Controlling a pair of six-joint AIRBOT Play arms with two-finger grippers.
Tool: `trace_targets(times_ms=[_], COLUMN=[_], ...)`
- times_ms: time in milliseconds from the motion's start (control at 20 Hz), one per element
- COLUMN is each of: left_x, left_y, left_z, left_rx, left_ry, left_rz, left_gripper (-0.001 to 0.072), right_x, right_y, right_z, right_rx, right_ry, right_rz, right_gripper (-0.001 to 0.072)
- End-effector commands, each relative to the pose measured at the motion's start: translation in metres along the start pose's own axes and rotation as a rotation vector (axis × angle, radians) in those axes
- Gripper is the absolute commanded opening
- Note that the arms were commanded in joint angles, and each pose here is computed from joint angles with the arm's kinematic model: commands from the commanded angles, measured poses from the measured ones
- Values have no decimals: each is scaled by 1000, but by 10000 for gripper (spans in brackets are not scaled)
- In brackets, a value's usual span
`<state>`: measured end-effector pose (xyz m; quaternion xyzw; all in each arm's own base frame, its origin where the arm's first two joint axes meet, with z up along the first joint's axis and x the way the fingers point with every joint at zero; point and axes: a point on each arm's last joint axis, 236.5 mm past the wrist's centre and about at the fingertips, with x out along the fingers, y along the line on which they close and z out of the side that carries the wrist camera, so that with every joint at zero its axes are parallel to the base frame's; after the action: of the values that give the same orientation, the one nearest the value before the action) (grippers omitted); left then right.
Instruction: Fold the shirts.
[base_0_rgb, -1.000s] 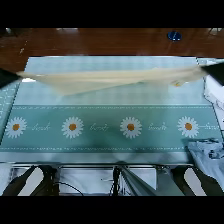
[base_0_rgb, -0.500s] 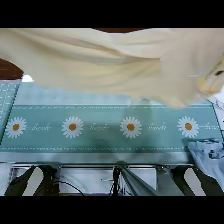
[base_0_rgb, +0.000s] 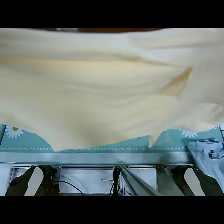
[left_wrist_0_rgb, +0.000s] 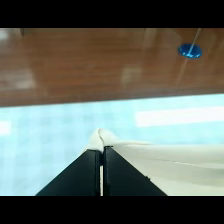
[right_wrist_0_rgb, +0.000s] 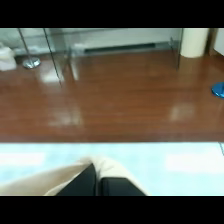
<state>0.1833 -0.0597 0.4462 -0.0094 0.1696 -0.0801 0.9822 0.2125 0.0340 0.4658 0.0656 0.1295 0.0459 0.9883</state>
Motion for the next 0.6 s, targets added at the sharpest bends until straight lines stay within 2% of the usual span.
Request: trace_targets(times_ms=[0, 400, 550], left_x=[-27, -57, -31], left_y=[-9, -33, -11], left_z=[-33, -39, -58], left_rx=[29, 81, 17], left_ry=[81, 11, 112], left_rz=[62, 83, 82], left_gripper=[20, 20, 20], right_x=[-22, -53, -40], right_y=[-2, 26, -2], right_z=[-43, -64, -68], right_rx=[-40, -68, -41], right_ry=[156, 183, 232], right_rz=[-60, -21, -80], right_gripper=[23, 23, 22])
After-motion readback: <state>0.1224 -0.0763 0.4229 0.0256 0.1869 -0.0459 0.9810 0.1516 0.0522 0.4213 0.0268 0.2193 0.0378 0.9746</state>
